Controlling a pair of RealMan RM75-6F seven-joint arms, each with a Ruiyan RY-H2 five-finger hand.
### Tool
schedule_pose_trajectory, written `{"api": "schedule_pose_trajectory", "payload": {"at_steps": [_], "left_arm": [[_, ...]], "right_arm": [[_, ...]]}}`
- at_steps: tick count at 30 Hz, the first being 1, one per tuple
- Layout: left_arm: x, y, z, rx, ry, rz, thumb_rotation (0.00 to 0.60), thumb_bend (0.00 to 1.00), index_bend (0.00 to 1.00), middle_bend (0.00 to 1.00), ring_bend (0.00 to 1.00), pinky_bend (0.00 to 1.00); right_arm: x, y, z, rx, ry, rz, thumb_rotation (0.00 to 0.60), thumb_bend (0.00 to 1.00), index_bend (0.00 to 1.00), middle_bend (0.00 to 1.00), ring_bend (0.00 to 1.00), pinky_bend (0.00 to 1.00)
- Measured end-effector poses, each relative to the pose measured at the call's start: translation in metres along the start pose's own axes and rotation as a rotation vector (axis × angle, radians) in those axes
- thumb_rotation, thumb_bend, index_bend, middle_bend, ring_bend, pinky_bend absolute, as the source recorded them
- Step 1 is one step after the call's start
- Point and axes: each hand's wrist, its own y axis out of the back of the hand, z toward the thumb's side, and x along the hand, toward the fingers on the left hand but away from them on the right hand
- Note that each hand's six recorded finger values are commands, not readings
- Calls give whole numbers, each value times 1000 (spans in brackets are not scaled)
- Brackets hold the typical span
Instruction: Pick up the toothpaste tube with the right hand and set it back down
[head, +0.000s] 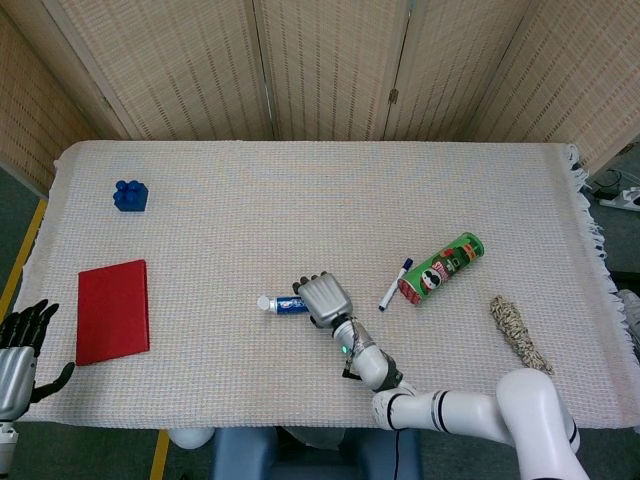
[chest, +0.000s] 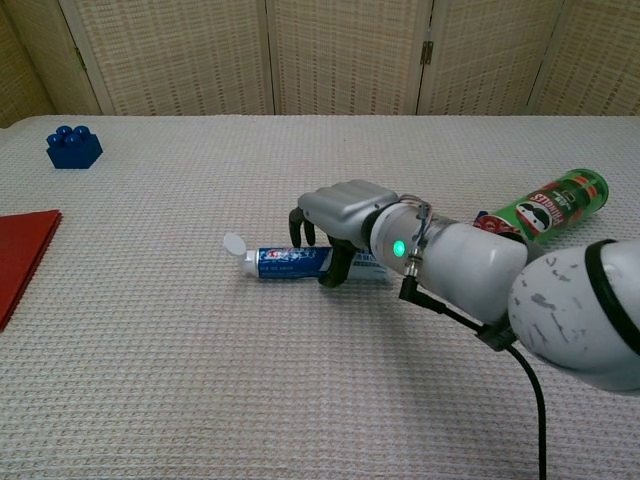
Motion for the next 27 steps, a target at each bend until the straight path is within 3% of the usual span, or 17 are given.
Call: {"api": "schedule_pose_trajectory", "payload": {"at_steps": [7,16,22,27], "left_arm": [[-1,0,-4,-2,9,1,600,363,46,61,67,0],[6,4,8,6,-50,13,600,365,90,97,112,0],[19,6,37,27,-186,23,600,370,153,217,219,92],[34,2,72,70,-348,17,600,387,198,299,307,220]], "right_arm": [[-7,-3,6,-20,-1,1,600,346,468,430,478,449],[-8,5,11,-6,52,-26,600,538,639,553,624,594],[1,25,7,24,130,-5,600,550,680,578,661,620],[12,48,5,58,184,11,600,551,682,578,666,622]]}}
